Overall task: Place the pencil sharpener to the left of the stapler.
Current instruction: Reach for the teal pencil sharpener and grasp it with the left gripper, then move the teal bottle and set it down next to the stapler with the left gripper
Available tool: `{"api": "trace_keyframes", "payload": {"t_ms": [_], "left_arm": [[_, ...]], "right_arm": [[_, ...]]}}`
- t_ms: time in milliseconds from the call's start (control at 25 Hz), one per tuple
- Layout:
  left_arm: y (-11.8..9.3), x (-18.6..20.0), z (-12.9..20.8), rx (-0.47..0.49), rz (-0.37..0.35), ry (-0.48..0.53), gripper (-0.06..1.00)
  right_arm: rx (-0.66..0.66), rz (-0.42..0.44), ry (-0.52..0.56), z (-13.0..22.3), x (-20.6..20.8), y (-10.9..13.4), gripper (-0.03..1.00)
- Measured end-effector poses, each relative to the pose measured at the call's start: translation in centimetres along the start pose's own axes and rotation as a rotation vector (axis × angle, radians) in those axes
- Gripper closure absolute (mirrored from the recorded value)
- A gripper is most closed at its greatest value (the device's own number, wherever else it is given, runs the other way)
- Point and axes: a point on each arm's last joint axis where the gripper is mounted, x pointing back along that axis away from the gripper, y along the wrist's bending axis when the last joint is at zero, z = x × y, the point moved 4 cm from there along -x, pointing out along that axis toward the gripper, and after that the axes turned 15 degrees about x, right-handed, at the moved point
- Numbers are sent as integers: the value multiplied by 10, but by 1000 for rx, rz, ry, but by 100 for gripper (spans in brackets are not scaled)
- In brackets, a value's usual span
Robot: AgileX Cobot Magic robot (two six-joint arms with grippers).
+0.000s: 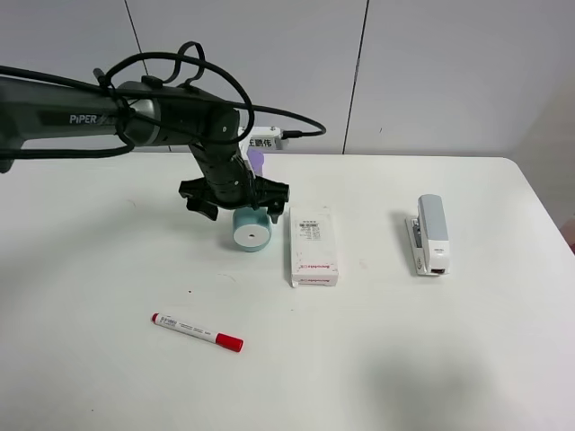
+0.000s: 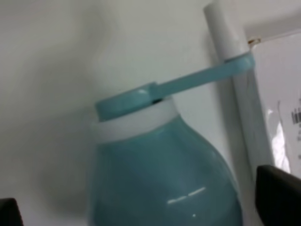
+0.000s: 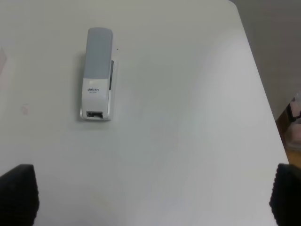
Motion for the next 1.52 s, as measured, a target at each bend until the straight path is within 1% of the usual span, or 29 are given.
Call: {"api": "trace_keyframes", "payload": {"t_ms": [120,320,520,560,600,680,720,920,1040,1160,1240,1320,1440,1520], "left_arm": [[-1,-9,2,14,9,7,-5],[1,-20,4,18,3,19,-5],[0,-20,4,-2,8,14,-4],[0,-20,4,-6,8,14,-1],[0,-20,4,-14,8,14,5],[0,-20,4,-32,10,14,24],[0,-20,4,-42,9,15,28],[0,-19,4,-57,7,16,27],[-1,-6,1,-76,8,0,27],[-8,33,-7,-135,21,-48,27],[-21,65,-10,-189,50,-87,27],[-40,95,-9,-263,99,-135,27],[-71,122,-3,-439,164,-194,27],[-87,131,5,-634,183,-224,27]], "right_arm": [[0,0,0,0,0,0,-2],[0,0,0,0,0,0,-2],[0,0,0,0,0,0,-2],[0,0,0,0,0,0,-2],[0,0,0,0,0,0,-2],[0,0,0,0,0,0,-2],[0,0,0,0,0,0,-2],[0,0,0,0,0,0,-2],[0,0,0,0,0,0,-2],[0,0,0,0,0,0,-2],[0,0,0,0,0,0,-2],[0,0,0,0,0,0,-2],[0,0,0,0,0,0,-2],[0,0,0,0,0,0,-2]]}}
